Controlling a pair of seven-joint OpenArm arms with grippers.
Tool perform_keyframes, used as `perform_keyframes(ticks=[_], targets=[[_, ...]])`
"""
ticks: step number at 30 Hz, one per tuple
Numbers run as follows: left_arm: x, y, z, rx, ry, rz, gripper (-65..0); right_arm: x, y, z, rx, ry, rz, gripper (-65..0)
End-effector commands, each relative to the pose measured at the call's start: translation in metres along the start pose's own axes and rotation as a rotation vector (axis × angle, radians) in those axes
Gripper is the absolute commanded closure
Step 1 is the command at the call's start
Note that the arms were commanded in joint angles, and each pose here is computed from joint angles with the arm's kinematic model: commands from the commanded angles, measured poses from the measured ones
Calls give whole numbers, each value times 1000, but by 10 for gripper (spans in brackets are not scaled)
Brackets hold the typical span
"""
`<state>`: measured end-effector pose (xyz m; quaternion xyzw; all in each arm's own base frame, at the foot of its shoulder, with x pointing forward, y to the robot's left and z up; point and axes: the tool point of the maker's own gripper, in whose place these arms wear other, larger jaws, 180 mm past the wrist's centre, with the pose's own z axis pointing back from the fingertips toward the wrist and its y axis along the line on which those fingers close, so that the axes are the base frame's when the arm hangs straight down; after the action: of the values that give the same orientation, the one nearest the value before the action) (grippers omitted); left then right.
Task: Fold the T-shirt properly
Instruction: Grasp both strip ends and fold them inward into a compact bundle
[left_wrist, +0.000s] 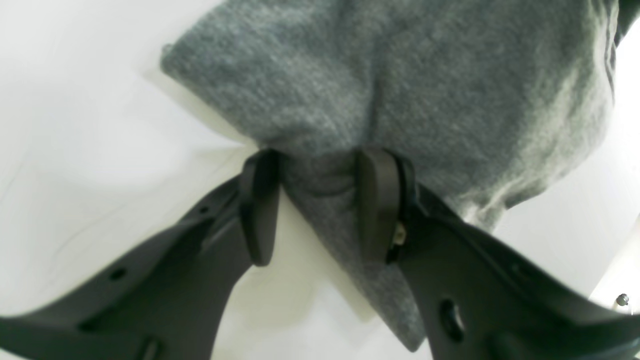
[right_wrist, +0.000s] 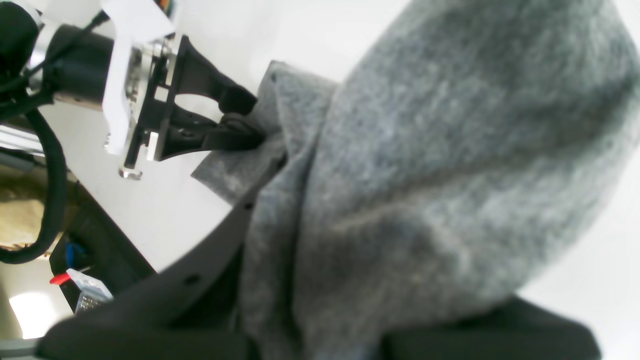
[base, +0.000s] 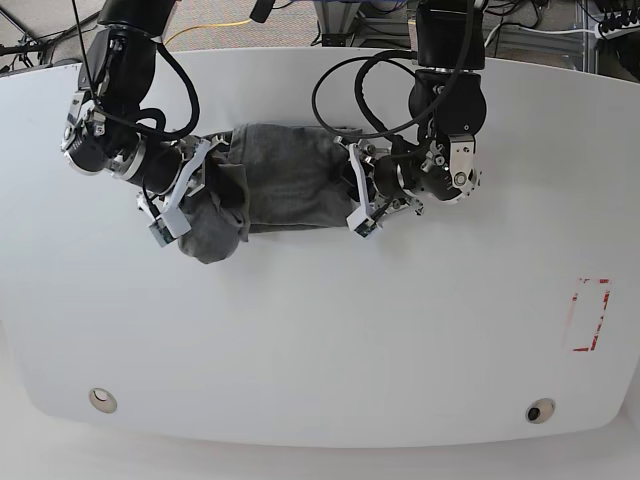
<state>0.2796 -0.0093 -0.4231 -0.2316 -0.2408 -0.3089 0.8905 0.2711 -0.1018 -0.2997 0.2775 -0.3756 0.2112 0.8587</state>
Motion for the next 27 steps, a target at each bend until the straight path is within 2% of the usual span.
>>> perform_keyframes(ticks=[1, 5, 10, 13, 14, 15, 19, 20, 27], targets=[[-18, 2, -2, 16, 90, -7, -233, 14, 13, -7, 27, -49, 19, 0], [-20, 0, -2, 13, 91, -4, -233, 10, 24, -21, 37, -33, 16, 0], [-20, 1, -1, 15, 91, -5, -233, 16, 31, -35, 17, -51, 47, -41], [-21, 0, -2, 13, 92, -3, -233, 16, 36, -45, -1, -20, 102, -157], [-20, 0, -2, 13, 91, -3, -233, 15, 38, -49, -4, -7, 125, -217], [-20, 0, -2, 13, 91, -3, -233, 13, 42, -53, -5, 14, 152, -311], [-18, 1, -2, 15, 88, -6, -233, 9, 57, -62, 19, 45, 194, -612], [-18, 1, -2, 15, 88, -6, -233, 9, 58, -63, 22, 43, 190, -650], [-10, 1, 1, 9, 54, -1, -235, 13, 66, -54, 20, 18, 217, -650]])
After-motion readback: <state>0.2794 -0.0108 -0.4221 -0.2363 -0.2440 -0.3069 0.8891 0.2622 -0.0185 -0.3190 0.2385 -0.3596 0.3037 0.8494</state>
